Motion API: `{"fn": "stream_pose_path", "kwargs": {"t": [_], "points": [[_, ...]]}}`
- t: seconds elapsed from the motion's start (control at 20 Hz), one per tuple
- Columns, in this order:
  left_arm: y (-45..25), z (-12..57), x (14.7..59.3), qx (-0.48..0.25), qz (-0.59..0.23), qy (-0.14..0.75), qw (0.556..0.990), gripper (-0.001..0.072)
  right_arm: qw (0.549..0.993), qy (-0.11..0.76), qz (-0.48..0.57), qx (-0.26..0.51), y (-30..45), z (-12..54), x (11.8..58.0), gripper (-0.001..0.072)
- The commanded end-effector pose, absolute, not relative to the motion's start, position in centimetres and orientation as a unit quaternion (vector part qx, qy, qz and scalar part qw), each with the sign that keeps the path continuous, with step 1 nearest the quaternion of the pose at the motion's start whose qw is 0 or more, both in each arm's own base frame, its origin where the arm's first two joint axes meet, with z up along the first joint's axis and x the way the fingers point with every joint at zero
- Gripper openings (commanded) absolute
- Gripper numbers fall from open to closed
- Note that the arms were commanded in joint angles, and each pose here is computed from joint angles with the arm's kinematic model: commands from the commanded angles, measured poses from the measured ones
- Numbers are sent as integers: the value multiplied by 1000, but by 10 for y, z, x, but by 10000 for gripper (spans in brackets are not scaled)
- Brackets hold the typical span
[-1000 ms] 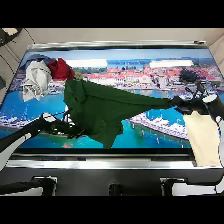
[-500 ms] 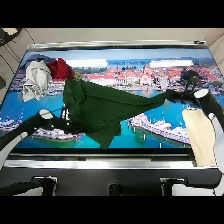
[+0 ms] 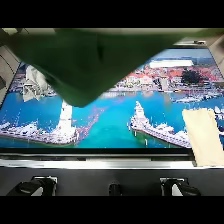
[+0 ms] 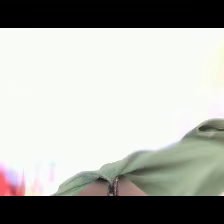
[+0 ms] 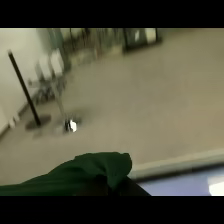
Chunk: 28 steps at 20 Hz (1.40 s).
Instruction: Fold the shirts.
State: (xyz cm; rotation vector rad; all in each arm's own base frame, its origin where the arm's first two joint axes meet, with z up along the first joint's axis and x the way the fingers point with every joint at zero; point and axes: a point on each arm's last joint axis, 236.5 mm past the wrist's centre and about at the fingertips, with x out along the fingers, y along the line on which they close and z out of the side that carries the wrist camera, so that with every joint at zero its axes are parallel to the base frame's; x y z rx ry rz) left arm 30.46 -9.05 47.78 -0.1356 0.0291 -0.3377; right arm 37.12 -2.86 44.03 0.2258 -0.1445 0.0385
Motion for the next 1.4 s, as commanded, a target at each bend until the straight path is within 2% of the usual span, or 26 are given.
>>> {"fn": "stream_pose_path", "kwargs": {"t": [0.0, 0.15, 0.35, 0.6, 0.95, 1.1, 1.35], "points": [[-60, 612, 175, -122, -168, -197, 958, 32, 965, -234, -10, 113, -20, 543, 222, 40], [-82, 598, 165, -142, -217, -157, 953, 33, 963, -217, -62, 150, -33, 532, 170, 40], [-86, 588, 165, -139, -223, -135, 955, 33, 965, -176, -84, 173, -36, 508, 150, 40], [-88, 586, 160, -130, -227, -132, 956, 33, 965, -192, -124, 129, -46, 521, 120, 41], [-94, 559, 163, -95, -227, -80, 966, 33, 975, -130, -176, 29, -52, 510, 90, 41], [-92, 568, 138, -64, -230, -113, 964, 33, 975, -124, -183, -7, -49, 515, 70, 41], [-79, 594, 95, -92, -225, -178, 953, 32, 973, -133, -187, 13, -44, 525, 37, 40]]}}
